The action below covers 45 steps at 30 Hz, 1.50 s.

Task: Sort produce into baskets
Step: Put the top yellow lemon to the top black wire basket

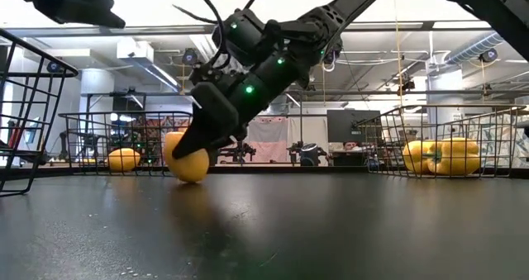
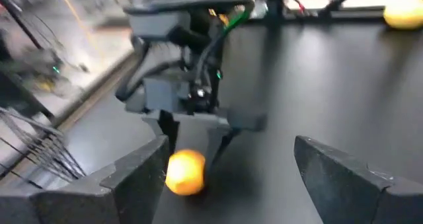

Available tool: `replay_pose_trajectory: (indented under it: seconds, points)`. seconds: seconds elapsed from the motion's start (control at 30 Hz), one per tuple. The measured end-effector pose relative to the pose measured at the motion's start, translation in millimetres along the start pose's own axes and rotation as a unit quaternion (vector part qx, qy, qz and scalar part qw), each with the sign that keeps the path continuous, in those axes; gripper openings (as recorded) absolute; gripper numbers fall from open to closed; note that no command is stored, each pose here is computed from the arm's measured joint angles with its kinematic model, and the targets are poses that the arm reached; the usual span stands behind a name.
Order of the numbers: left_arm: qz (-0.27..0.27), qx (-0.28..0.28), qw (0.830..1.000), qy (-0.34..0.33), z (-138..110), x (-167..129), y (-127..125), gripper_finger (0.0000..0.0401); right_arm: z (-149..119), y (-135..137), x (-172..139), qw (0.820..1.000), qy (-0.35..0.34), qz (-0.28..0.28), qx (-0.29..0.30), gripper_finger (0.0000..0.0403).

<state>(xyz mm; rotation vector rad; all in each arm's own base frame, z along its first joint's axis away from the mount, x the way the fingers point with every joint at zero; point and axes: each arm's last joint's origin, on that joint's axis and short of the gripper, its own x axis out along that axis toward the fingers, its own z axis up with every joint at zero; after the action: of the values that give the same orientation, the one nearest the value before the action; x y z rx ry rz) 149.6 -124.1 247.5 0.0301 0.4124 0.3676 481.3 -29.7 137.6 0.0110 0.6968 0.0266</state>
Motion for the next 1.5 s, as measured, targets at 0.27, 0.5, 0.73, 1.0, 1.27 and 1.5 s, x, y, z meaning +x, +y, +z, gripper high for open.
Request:
replay_pose_trajectory:
  seconds: [0.27, 0.5, 0.73, 1.0, 1.27, 1.5]
  points:
    - [-0.005, -0.031, 0.995, 0.099, 6, 36, 19, 0.0306, 0, 2, -9, 0.999, 0.029, 0.003, 0.033, 0.0352]
    - [-0.015, -0.013, 0.987, 0.157, 13, 79, 45, 0.0306, 17, 17, -59, 0.994, 0.097, -0.003, 0.047, 0.0367]
    - [-0.083, 0.003, 0.975, 0.207, 11, 120, 60, 0.0306, 31, 75, -121, 0.988, 0.129, -0.08, -0.008, 0.0366]
    - [0.035, -0.128, 0.956, 0.262, 2, 157, 64, 0.0306, 21, 146, -156, 0.977, 0.119, -0.17, -0.044, 0.0366]
    - [0.078, -0.203, 0.937, 0.275, -3, 180, 46, 0.0306, -1, 187, -164, 0.976, 0.132, -0.169, -0.048, 0.0365]
    - [0.114, -0.173, 0.923, 0.325, -33, 200, 39, 0.0306, -22, 192, -160, 0.972, 0.153, -0.175, -0.042, 0.0365]
